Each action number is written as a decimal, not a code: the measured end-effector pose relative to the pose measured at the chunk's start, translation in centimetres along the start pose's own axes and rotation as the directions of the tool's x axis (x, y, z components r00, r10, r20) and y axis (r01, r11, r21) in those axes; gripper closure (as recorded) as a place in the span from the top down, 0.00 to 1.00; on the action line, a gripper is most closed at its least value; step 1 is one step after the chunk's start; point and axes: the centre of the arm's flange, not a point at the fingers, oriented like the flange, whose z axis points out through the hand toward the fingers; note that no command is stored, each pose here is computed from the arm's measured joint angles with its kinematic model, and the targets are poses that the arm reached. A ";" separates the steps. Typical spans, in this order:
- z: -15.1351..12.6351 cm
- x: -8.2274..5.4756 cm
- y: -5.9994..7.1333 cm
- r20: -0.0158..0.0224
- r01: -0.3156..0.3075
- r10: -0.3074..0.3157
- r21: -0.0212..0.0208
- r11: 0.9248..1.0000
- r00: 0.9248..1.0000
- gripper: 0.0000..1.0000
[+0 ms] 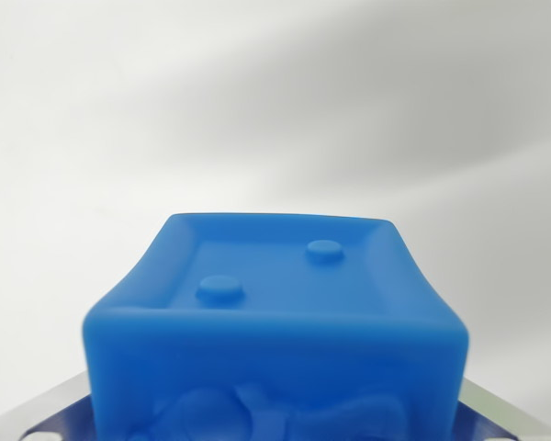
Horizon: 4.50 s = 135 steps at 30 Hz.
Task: Stack cube
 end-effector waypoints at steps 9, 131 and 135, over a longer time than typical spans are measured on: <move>-0.2 1.7 -0.5 0.000 0.006 -0.006 -0.001 1.000 1.000 0.00; 7.7 16.5 -4.3 0.010 0.054 -0.054 -0.005 0.999 0.998 0.00; 8.2 16.5 -4.3 0.010 0.054 -0.054 -0.006 0.999 0.999 0.00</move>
